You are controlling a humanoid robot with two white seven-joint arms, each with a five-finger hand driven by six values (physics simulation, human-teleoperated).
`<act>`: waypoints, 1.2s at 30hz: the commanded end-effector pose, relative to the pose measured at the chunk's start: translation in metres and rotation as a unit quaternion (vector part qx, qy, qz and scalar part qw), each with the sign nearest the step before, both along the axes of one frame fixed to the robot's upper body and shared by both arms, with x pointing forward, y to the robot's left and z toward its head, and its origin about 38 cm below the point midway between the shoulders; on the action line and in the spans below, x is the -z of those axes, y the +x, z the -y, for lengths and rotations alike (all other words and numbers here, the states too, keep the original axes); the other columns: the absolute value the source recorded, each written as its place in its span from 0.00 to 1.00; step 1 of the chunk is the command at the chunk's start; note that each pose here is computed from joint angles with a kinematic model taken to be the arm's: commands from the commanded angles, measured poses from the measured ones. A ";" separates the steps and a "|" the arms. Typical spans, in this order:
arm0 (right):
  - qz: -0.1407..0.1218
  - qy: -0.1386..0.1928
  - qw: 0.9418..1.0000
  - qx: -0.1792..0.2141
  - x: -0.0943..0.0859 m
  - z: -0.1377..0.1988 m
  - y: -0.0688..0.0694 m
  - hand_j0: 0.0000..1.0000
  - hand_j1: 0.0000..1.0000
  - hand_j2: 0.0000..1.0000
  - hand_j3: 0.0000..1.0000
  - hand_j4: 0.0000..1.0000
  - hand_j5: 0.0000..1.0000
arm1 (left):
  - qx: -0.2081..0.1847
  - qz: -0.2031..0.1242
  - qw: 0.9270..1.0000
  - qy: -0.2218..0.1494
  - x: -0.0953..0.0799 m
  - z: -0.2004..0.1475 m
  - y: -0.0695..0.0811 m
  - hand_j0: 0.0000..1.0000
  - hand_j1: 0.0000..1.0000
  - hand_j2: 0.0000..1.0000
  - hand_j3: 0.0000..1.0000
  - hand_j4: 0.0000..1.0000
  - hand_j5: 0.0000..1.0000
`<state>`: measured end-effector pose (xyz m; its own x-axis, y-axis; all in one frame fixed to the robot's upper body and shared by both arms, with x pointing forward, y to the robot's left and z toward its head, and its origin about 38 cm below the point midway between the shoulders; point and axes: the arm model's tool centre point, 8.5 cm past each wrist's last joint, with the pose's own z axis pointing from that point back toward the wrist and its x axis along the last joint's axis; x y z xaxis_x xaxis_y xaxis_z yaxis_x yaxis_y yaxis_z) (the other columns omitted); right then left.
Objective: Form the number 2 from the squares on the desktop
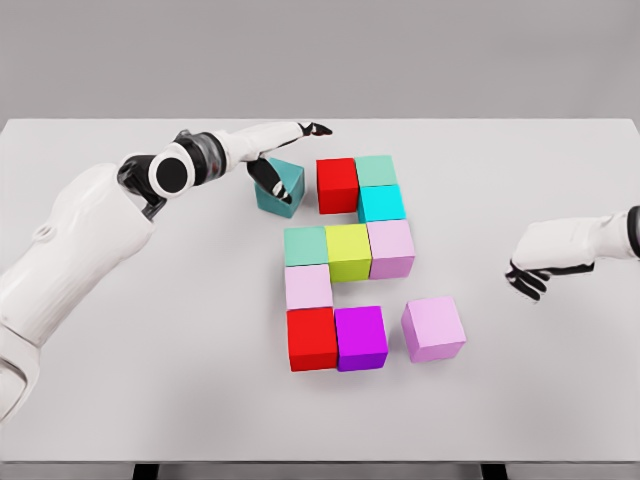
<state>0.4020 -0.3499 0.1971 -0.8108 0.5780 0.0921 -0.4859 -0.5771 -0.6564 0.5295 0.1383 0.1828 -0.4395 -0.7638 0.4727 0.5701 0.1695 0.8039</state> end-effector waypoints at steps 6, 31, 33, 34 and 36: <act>-0.050 -0.024 0.997 -0.059 0.025 -0.024 -0.027 0.12 0.12 0.12 0.12 0.12 0.12 | 0.003 0.000 1.000 -0.005 0.002 0.001 0.003 1.00 1.00 1.00 1.00 1.00 1.00; -0.070 0.001 0.994 -0.084 0.040 -0.049 -0.034 0.11 0.11 0.11 0.11 0.11 0.11 | 0.002 -0.002 1.000 -0.025 0.002 -0.016 0.004 1.00 1.00 1.00 1.00 1.00 1.00; -0.070 0.002 0.994 -0.085 0.040 -0.050 -0.034 0.11 0.11 0.11 0.11 0.11 0.11 | -0.003 0.003 1.000 -0.026 0.004 -0.018 0.006 1.00 1.00 1.00 1.00 1.00 1.00; -0.069 0.004 0.994 -0.088 0.040 -0.053 -0.033 0.11 0.11 0.11 0.11 0.11 0.11 | 0.002 0.004 1.000 -0.027 0.006 -0.017 0.005 1.00 1.00 1.00 1.00 1.00 1.00; -0.070 0.004 0.994 -0.090 0.040 -0.054 -0.034 0.11 0.11 0.11 0.11 0.11 0.11 | 0.004 0.004 1.000 -0.027 0.006 -0.016 0.005 1.00 1.00 1.00 1.00 1.00 1.00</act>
<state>0.3683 -0.2973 0.1570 -0.8799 0.4259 0.2106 -0.4615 -0.6605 -0.5923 0.5341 0.1530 0.1766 -0.4459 -0.7365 0.5087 0.5679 0.2065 0.7968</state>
